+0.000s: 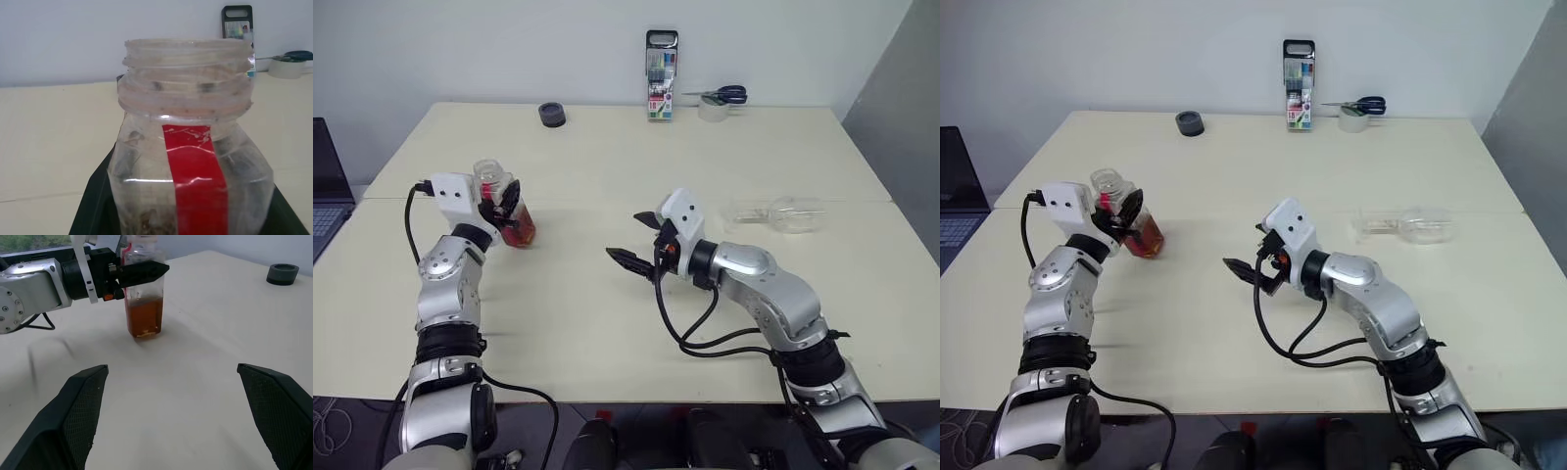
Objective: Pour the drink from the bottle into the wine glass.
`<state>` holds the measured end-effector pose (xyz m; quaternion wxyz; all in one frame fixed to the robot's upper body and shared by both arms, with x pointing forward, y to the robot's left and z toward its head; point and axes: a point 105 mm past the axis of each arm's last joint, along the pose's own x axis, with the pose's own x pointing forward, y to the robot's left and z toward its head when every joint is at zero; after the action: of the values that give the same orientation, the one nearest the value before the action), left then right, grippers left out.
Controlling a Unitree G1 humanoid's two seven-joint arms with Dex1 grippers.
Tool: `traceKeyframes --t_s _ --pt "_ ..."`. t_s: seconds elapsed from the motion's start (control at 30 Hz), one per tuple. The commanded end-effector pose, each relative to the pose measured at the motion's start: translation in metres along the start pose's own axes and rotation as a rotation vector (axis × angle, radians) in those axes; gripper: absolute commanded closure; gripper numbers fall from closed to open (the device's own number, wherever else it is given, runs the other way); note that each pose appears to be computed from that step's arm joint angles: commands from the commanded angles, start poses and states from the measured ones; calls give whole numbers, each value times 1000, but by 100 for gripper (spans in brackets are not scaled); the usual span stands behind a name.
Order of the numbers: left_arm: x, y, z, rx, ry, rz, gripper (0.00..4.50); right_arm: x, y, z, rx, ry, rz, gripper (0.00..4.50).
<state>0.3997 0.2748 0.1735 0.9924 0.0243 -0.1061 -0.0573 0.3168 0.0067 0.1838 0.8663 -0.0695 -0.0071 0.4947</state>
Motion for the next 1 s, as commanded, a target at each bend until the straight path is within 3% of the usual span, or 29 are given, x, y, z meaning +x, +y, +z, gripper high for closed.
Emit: traceKeyframes --t_s 0.03,0.27,0.57,1.0 --pt "-1 4 14 28 -73 10 211 2 6 15 -44 -49 25 0" --pt "-6 3 7 21 -67 10 2 2 10 14 -42 -46 42 0" --pt "-11 1 3 41 -54 -2 2 2 15 14 -35 -49 59 0" --pt "-32 -4 -22 70 15 23 2 -11 12 -2 -58 -11 -5 0"
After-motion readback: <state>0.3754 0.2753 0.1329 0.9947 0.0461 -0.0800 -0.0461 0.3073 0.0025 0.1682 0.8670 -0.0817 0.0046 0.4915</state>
